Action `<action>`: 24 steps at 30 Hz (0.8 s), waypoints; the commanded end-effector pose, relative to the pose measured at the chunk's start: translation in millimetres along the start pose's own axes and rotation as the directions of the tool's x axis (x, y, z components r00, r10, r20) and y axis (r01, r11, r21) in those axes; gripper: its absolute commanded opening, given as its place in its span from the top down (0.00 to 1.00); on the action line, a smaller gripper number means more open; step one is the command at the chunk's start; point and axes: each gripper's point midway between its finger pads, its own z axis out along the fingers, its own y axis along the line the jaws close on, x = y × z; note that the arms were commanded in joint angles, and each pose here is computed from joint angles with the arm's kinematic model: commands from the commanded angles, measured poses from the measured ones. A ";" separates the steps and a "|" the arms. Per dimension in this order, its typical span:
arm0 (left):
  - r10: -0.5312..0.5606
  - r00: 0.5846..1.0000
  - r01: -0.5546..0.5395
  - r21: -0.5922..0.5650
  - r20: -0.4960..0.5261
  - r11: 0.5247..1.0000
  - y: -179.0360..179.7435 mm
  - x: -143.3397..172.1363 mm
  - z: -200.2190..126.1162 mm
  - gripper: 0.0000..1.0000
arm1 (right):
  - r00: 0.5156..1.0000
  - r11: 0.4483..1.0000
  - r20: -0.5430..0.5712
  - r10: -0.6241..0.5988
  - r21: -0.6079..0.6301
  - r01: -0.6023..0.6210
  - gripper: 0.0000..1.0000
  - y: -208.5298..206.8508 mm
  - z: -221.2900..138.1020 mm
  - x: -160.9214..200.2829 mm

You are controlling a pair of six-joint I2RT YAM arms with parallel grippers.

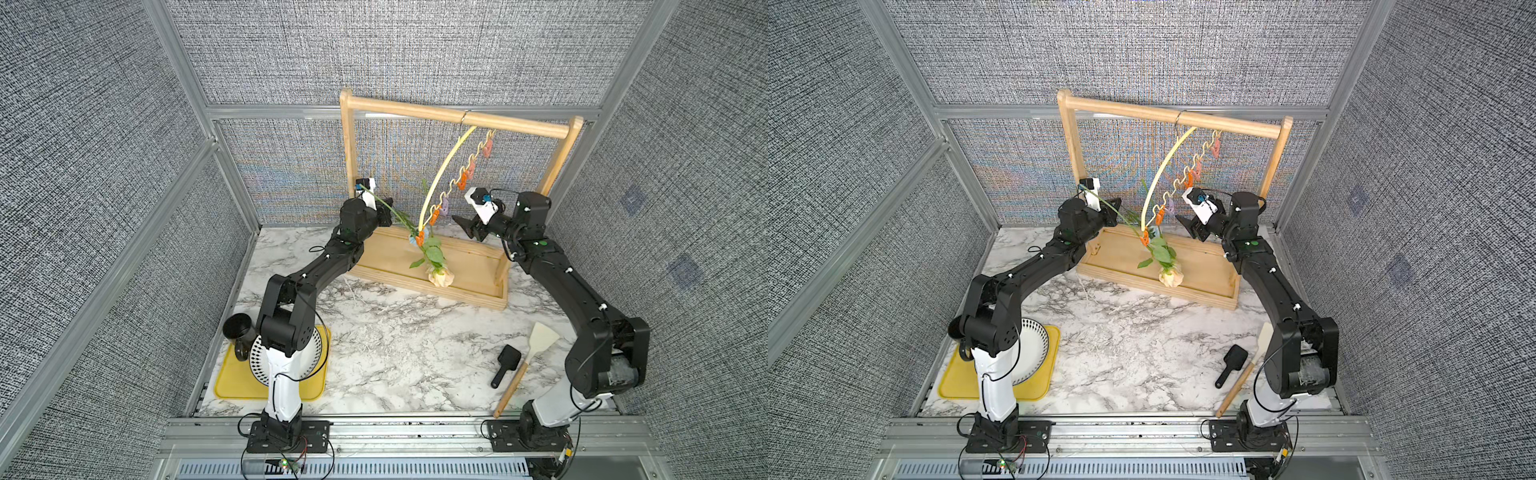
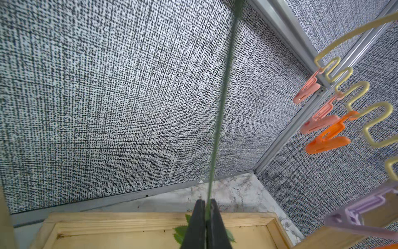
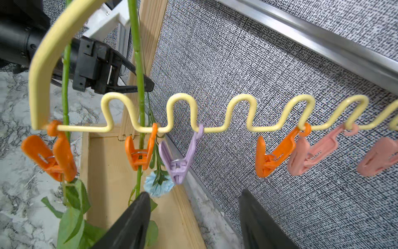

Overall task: Dry the flowers on a clothes hanger
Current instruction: Open the clamp at the hanger.

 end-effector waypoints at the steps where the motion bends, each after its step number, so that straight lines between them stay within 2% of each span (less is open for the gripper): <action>1: 0.010 1.000 -0.011 0.036 0.027 0.999 -10.8 -6.5 4.7 0.98 | 1.000 0.999 0.022 -0.003 -0.046 0.004 0.33 6.3 3.8 -3.0; 8: -0.045 0.999 0.045 0.048 0.013 0.998 -7.9 2.8 19.3 0.98 | 0.999 0.992 0.044 -0.021 -0.121 0.026 0.34 17.4 13.6 -1.4; 15: -0.193 0.981 0.193 0.094 -0.006 0.977 -14.3 12.5 39.1 0.98 | 0.999 0.993 0.040 -0.023 -0.115 0.027 0.36 9.9 26.4 -1.5; 24: -0.249 0.968 0.249 0.144 -0.019 0.958 -35.3 20.5 53.4 0.98 | 1.000 0.997 0.023 -0.001 -0.082 0.003 0.42 5.4 41.8 4.2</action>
